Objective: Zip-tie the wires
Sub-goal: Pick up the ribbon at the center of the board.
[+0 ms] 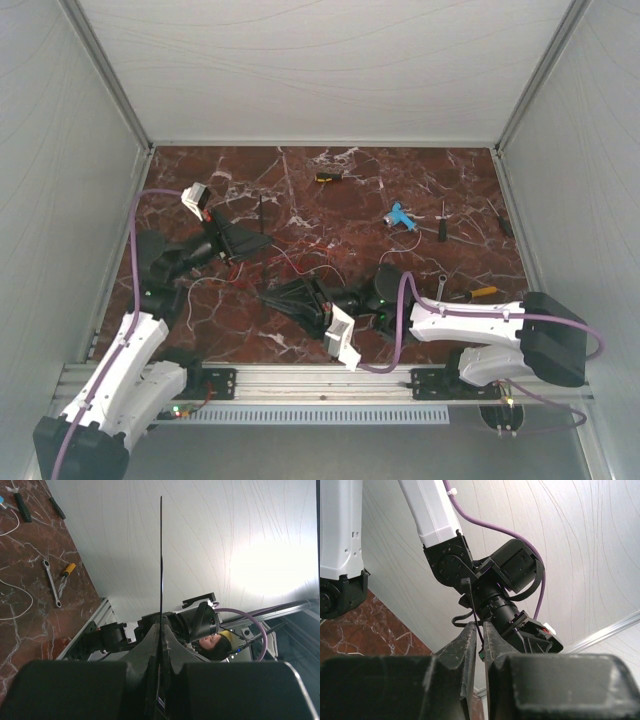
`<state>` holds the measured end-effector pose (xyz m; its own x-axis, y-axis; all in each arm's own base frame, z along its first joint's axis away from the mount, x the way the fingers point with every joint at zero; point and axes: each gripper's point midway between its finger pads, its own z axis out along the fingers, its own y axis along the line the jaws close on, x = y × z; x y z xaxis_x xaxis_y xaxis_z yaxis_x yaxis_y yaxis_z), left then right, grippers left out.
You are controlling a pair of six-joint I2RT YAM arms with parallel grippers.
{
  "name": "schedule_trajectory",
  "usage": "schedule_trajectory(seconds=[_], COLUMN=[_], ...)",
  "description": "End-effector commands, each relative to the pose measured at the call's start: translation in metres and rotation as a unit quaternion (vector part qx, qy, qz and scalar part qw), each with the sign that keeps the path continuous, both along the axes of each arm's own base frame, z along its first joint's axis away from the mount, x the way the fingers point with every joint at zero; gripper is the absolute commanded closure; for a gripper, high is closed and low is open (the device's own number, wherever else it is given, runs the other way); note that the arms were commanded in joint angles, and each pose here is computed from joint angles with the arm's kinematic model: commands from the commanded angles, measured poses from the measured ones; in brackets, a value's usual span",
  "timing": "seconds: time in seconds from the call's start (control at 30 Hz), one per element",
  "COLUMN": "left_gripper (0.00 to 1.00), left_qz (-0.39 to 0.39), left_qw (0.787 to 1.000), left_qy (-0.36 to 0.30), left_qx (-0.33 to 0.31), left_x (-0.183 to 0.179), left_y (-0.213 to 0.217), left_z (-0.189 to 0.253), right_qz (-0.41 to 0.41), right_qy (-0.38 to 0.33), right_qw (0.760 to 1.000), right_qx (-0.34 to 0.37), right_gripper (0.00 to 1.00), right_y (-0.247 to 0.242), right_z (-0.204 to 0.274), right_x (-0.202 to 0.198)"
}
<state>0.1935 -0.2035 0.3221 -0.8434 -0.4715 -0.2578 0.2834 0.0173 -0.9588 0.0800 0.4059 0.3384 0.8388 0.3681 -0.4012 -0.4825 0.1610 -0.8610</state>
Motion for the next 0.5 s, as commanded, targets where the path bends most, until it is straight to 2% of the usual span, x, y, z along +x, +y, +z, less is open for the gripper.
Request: schedule_trajectory(seconds=[0.0, 0.07, 0.27, 0.3, 0.33, 0.4, 0.47], left_gripper=[1.00, 1.00, 1.00, 0.96, 0.81, 0.42, 0.19], left_qz=[-0.010, -0.010, -0.010, -0.008, -0.005, 0.006, 0.019], left_qw=[1.000, 1.000, 1.000, 0.999, 0.999, 0.997, 0.994], left_qy=[-0.011, -0.012, -0.025, -0.034, -0.045, -0.076, -0.093], left_qx=[-0.014, -0.015, -0.008, -0.003, 0.003, 0.027, 0.056], left_x=[-0.007, -0.007, -0.009, -0.009, -0.009, -0.008, -0.007], left_y=[0.000, 0.000, 0.000, 0.001, 0.001, 0.002, 0.004], left_z=[0.013, 0.013, 0.012, 0.011, 0.010, 0.003, -0.008], right_qz=[0.011, 0.012, 0.014, 0.015, 0.016, 0.012, 0.009], right_qy=[-0.023, -0.022, -0.016, -0.010, -0.004, 0.011, 0.032], right_qw=[0.999, 1.000, 1.000, 1.000, 1.000, 0.999, 0.999], right_qx=[0.019, 0.015, -0.005, -0.012, -0.019, -0.033, -0.043], right_gripper=[0.96, 0.99, 1.00, 1.00, 1.00, 1.00, 1.00], right_y=[0.002, 0.003, 0.005, 0.006, 0.006, 0.005, 0.002], right_z=[0.016, 0.014, 0.008, 0.006, 0.003, -0.001, -0.007], right_x=[-0.007, -0.008, -0.008, -0.007, -0.007, -0.006, -0.003])
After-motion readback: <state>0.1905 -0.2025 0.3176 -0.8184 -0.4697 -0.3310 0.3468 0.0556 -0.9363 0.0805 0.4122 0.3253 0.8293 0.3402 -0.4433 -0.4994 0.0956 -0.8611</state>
